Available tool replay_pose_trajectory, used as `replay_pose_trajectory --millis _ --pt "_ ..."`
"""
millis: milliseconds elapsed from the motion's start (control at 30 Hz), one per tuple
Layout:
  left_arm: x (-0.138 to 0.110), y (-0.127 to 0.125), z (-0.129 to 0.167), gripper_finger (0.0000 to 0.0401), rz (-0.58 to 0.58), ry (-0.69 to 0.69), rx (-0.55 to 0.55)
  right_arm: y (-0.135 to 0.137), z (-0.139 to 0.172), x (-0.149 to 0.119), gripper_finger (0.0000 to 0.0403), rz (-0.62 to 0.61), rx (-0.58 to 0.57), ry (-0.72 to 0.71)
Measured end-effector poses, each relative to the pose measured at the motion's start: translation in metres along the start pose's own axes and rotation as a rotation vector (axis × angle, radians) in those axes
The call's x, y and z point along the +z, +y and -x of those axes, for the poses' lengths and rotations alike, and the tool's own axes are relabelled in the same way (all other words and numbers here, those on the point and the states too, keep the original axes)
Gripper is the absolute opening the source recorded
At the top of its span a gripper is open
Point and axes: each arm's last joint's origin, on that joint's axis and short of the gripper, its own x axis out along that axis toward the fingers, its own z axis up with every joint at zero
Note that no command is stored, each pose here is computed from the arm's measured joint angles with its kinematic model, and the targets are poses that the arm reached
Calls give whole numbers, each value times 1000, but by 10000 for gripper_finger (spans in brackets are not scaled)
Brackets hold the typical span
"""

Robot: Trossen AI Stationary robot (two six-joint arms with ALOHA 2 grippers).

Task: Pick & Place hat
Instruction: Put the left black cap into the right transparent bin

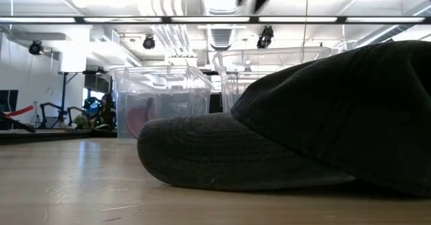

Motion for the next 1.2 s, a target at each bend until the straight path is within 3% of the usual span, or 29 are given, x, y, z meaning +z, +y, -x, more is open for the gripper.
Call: replay_pose_trajectory --millis 67,167,267,400,500,600,767,1000,1200 --pt "-4 4 -10 158 59 42 23 5 6 -29 185 -1 -36 61" --pt "-17 9 -30 158 145 182 8 12 12 -66 181 -64 5 132" --pt "-34 9 -52 158 211 289 -117 22 8 -100 180 -163 33 150" --pt "-55 12 -70 158 323 288 -290 34 -4 -145 180 -287 41 174" --pt "-70 21 -82 158 473 300 -265 42 -19 -173 181 -360 63 190" --pt "-87 30 -93 158 549 341 -189 44 -40 -197 180 -439 72 189" --pt "-101 27 -116 159 623 348 -140 35 -59 -223 178 -523 13 165" --pt "-104 3 -159 159 596 407 -134 26 -77 -235 178 -457 -29 184" --pt "-104 -9 -186 159 561 407 -137 29 -90 -241 178 -426 54 231"
